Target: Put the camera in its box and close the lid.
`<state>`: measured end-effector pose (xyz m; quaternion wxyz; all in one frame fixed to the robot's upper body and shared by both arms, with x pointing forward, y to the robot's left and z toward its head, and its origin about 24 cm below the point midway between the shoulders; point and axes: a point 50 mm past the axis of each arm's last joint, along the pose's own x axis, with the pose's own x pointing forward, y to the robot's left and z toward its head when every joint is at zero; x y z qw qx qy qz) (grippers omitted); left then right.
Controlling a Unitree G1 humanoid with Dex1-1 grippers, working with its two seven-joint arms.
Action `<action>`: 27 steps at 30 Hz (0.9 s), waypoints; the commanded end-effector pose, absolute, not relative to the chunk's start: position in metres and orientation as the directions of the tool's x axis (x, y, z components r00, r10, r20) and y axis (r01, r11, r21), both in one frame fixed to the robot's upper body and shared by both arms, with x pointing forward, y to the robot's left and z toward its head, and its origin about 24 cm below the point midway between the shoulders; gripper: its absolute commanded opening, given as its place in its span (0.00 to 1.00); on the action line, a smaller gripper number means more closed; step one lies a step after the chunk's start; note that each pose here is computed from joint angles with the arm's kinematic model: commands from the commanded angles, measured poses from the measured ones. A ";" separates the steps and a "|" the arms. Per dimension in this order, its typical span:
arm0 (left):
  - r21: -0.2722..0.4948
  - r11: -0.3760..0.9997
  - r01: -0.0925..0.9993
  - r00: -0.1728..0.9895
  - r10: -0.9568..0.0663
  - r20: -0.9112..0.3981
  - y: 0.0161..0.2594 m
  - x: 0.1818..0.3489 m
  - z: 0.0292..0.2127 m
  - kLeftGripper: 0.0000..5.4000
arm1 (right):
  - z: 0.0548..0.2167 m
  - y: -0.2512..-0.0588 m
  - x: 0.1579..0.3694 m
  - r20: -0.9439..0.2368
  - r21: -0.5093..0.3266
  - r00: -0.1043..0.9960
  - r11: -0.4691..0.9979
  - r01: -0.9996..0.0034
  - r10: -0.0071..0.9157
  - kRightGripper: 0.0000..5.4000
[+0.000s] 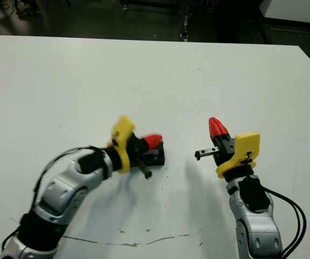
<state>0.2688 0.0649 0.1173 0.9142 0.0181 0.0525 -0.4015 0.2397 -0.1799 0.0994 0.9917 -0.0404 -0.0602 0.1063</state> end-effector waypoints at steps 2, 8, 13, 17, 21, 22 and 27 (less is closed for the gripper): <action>-0.026 0.736 0.677 0.734 -0.677 -0.044 0.085 0.270 0.135 0.00 | 0.101 -0.183 0.238 0.114 -0.088 0.974 0.978 -0.188 0.197 0.00; -0.047 0.796 0.603 0.796 -0.597 0.097 0.108 0.270 0.162 0.00 | 0.102 -0.182 0.238 0.117 -0.093 0.973 0.977 -0.190 0.200 0.00; -0.054 0.825 0.563 0.811 -0.539 0.227 0.128 0.266 0.182 0.00 | 0.103 -0.182 0.237 0.125 -0.082 0.973 0.979 -0.185 0.195 0.00; -0.083 0.869 0.487 0.852 -0.452 0.266 0.146 0.268 0.177 0.00 | 0.106 -0.181 0.237 0.155 -0.064 0.972 0.984 -0.167 0.175 0.00; -0.161 0.917 0.365 0.909 -0.314 0.275 0.161 0.270 0.157 0.00 | 0.110 -0.180 0.236 0.193 -0.074 0.974 0.992 -0.105 0.118 0.00; -0.169 0.926 0.338 0.919 -0.285 0.274 0.165 0.270 0.151 0.00 | 0.112 -0.180 0.236 0.203 -0.072 0.974 0.994 -0.088 0.101 0.00; -0.167 0.971 0.172 0.959 -0.127 0.253 0.186 0.265 0.122 0.00 | 0.118 -0.180 0.237 0.241 -0.055 0.971 0.998 0.021 -0.007 0.00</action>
